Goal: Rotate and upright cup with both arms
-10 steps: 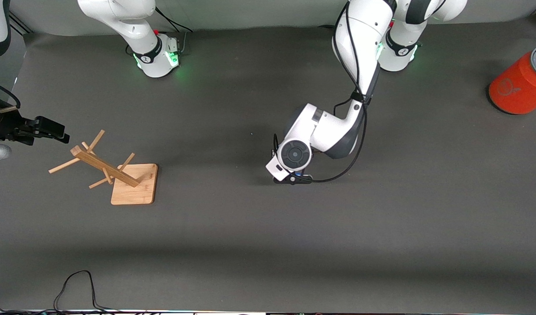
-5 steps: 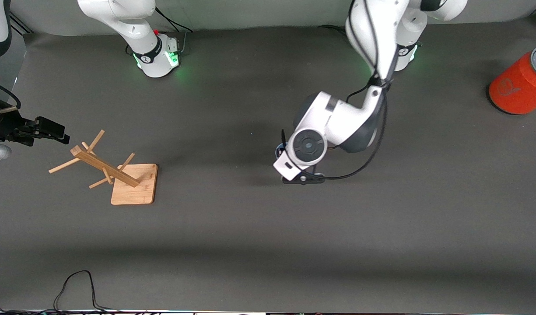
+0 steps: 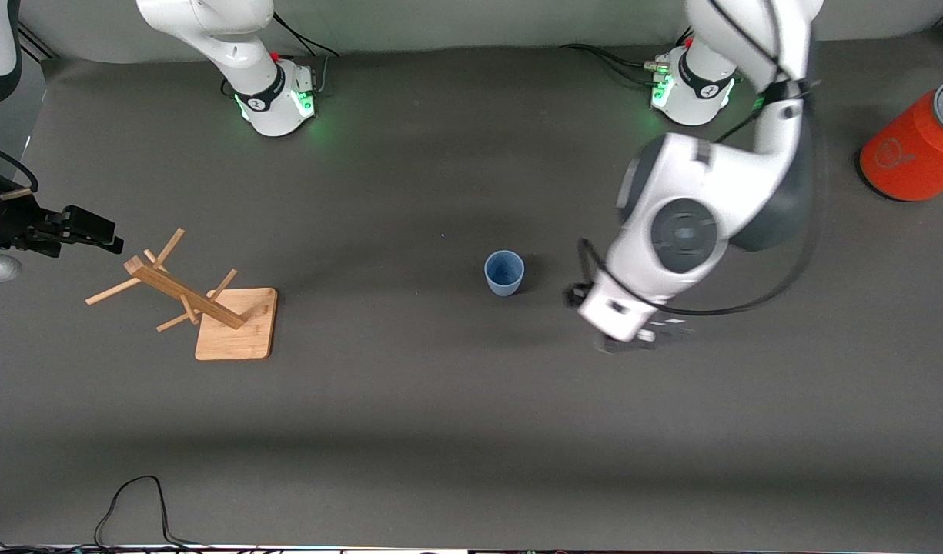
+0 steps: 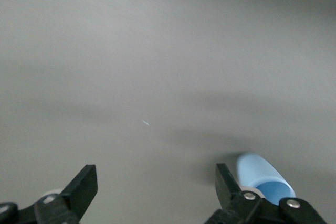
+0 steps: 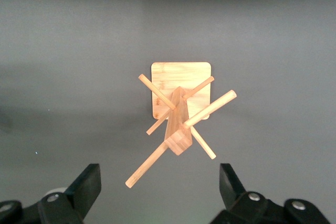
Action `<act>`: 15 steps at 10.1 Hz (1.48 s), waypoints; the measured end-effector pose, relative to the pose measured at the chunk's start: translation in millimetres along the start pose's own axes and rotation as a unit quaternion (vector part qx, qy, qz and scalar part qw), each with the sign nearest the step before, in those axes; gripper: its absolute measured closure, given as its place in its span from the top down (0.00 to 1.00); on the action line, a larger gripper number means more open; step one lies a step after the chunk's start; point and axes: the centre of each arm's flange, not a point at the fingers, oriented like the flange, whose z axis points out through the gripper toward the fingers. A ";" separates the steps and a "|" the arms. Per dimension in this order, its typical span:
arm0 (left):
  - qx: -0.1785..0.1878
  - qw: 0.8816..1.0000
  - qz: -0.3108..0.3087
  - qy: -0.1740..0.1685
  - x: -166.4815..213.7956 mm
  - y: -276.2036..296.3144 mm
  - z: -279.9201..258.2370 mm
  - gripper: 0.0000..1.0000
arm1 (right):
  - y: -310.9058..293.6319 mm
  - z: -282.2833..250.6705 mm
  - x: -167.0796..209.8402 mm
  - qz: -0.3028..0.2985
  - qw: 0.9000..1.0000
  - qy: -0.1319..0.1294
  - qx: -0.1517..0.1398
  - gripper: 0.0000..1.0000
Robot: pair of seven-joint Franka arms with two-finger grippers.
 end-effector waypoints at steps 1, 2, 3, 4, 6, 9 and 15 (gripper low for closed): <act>0.015 1.000 0.002 0.014 10.5 -23.9 -10.2 1.00 | -0.2 0.4 0.3 0.000 1.000 0.001 0.000 1.00; 0.022 1.000 0.013 0.016 20.6 -49.8 -18.1 1.00 | -0.5 0.4 0.4 0.000 1.000 0.001 0.000 1.00; 0.021 0.999 0.026 0.012 32.3 -84.9 -27.6 1.00 | -0.8 0.5 0.4 -0.001 1.000 0.001 0.000 1.00; 0.013 0.999 0.036 0.004 42.5 -129.0 -40.7 1.00 | -0.9 0.6 0.5 -0.001 1.000 0.001 0.000 1.00; -0.009 0.999 0.033 0.000 45.2 -201.8 -73.9 1.00 | -1.1 0.7 0.5 -0.001 1.000 0.001 0.000 1.00; -0.033 0.999 0.033 0.011 27.3 -240.1 -114.8 1.00 | -1.1 0.9 0.6 -0.001 1.000 0.001 0.000 1.00; -0.047 0.996 0.072 0.009 -1.1 -286.3 -99.9 1.00 | -1.1 2.4 1.2 -0.001 1.000 0.000 0.000 1.00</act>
